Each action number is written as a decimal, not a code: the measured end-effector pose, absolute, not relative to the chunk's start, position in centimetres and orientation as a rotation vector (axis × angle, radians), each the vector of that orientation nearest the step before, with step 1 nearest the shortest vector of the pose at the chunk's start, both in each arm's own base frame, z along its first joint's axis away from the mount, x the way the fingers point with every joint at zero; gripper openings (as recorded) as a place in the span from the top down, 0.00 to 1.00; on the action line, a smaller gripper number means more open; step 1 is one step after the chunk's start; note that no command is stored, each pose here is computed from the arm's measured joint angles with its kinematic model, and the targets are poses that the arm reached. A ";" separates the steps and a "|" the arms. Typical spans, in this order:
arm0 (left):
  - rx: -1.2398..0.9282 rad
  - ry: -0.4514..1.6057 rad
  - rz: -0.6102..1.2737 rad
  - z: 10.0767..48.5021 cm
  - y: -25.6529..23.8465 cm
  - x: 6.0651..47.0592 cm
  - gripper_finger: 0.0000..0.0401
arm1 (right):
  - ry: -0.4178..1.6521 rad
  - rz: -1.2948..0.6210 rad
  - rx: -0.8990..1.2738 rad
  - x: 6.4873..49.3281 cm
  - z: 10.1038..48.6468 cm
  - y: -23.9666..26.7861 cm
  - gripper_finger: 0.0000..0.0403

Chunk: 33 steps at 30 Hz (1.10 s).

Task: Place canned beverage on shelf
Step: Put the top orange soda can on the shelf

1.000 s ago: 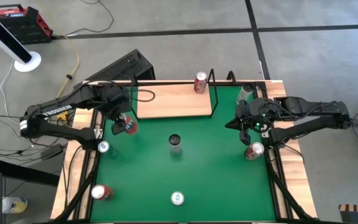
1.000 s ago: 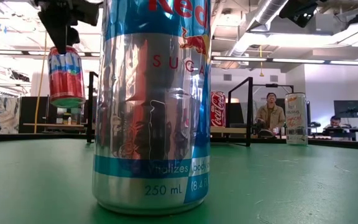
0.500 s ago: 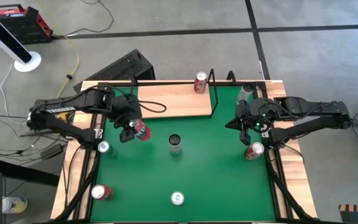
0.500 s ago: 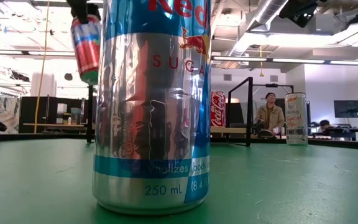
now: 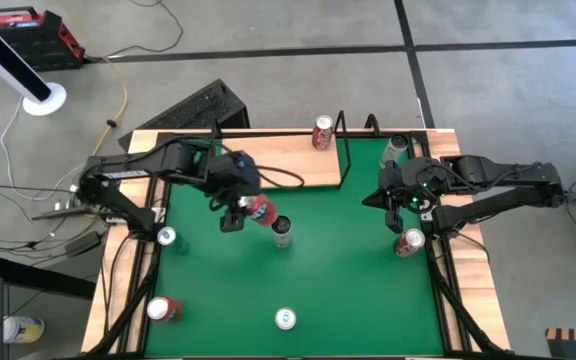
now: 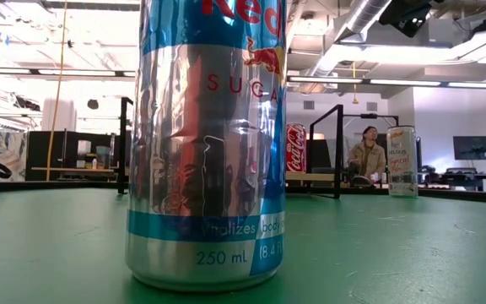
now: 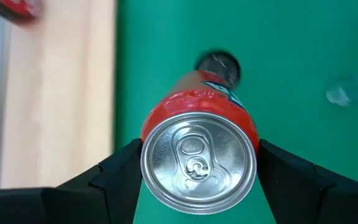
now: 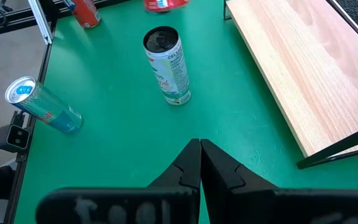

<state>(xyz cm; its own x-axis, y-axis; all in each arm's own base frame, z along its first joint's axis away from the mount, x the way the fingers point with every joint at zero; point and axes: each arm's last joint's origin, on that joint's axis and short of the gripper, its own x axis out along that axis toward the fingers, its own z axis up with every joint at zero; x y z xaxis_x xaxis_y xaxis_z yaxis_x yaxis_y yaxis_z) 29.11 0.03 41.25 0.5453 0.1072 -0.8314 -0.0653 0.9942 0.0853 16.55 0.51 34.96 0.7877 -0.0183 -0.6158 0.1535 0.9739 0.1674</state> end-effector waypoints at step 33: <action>0.148 1.033 0.287 36.3 15.1 35.2 0.37 | 0.654 -0.094 0.216 16.6 35.0 0.5 0.92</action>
<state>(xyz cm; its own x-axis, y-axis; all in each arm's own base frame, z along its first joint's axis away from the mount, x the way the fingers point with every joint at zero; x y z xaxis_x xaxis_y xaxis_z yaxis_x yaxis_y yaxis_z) 35.16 15.10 36.27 0.4793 0.3029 -0.8237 -0.1646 0.9529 0.2547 16.58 0.50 35.00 0.7905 -0.0190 -0.6122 0.1543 0.9734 0.1692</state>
